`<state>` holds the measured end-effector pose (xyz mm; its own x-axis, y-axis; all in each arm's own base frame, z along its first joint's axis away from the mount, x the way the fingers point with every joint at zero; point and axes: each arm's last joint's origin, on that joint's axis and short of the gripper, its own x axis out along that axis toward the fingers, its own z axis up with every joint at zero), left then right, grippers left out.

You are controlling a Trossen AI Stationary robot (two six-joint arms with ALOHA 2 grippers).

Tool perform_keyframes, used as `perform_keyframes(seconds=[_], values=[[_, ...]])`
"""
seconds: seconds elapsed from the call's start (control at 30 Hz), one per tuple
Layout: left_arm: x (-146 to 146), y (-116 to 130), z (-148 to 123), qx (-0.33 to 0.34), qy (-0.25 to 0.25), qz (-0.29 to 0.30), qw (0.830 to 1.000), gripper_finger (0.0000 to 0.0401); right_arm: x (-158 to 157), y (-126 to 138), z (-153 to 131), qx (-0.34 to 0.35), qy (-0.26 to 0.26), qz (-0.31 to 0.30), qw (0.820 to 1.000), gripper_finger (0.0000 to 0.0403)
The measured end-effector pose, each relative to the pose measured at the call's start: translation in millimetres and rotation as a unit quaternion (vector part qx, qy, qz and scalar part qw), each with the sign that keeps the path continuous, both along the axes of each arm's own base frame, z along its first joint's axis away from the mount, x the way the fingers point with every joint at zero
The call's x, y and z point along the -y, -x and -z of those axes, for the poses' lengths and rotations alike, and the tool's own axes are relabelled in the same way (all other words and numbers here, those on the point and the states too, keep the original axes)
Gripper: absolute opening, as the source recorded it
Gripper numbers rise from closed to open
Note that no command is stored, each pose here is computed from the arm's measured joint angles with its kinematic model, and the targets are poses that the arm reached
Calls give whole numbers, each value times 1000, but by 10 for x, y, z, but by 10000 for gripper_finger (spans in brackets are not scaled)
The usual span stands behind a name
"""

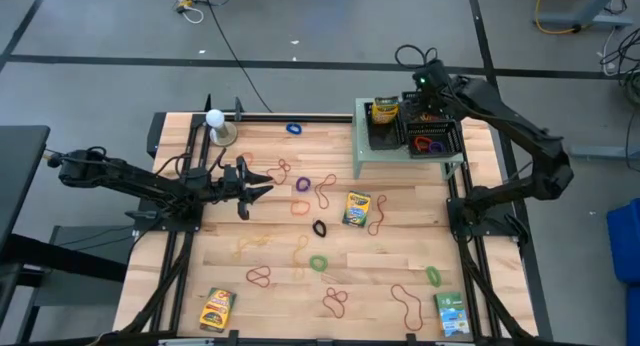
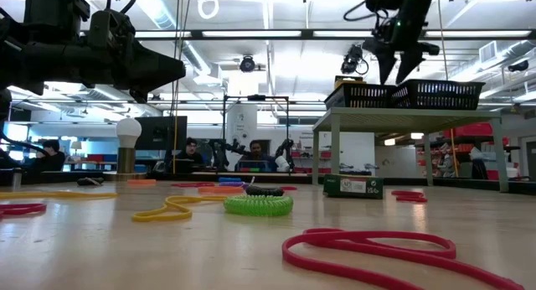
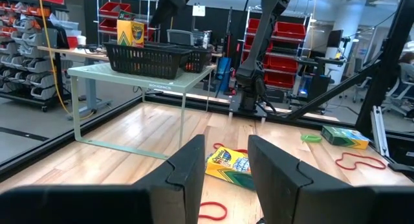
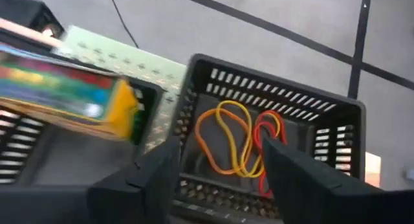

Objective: Pick & Place Office Desk Supplies
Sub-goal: Put the red rubber band into the top right black bin on the shelf, then put the right green spring keychain into the bottom right black bin on the shelf

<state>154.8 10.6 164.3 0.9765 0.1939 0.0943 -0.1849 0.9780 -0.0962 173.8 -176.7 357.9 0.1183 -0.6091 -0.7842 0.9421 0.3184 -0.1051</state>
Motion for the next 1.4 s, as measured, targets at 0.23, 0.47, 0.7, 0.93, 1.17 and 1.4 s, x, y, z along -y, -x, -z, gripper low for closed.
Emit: perform_keyframes(seconds=[0.23, 0.47, 0.7, 0.93, 1.17, 1.4], values=[[0, 0, 0, 0, 0, 0, 1000, 125, -327, -135, -351, 41, 1, -31, 999, 213], [0, -1, -1, 0, 0, 0, 1000, 125, -829, -290, -377, 37, -41, -72, 996, 53], [0, -1, -1, 0, 0, 0, 1000, 125, -1396, -466, -374, 78, -36, -110, 990, 22], [0, -1, -1, 0, 0, 0, 1000, 125, -2004, -691, 152, 126, -49, -150, 979, 5], [0, -1, -1, 0, 0, 0, 1000, 125, -2445, -849, 881, 221, -49, -222, 948, 13], [0, -1, -1, 0, 0, 0, 1000, 125, -2751, -536, 1165, 164, -190, -160, 955, 4]])
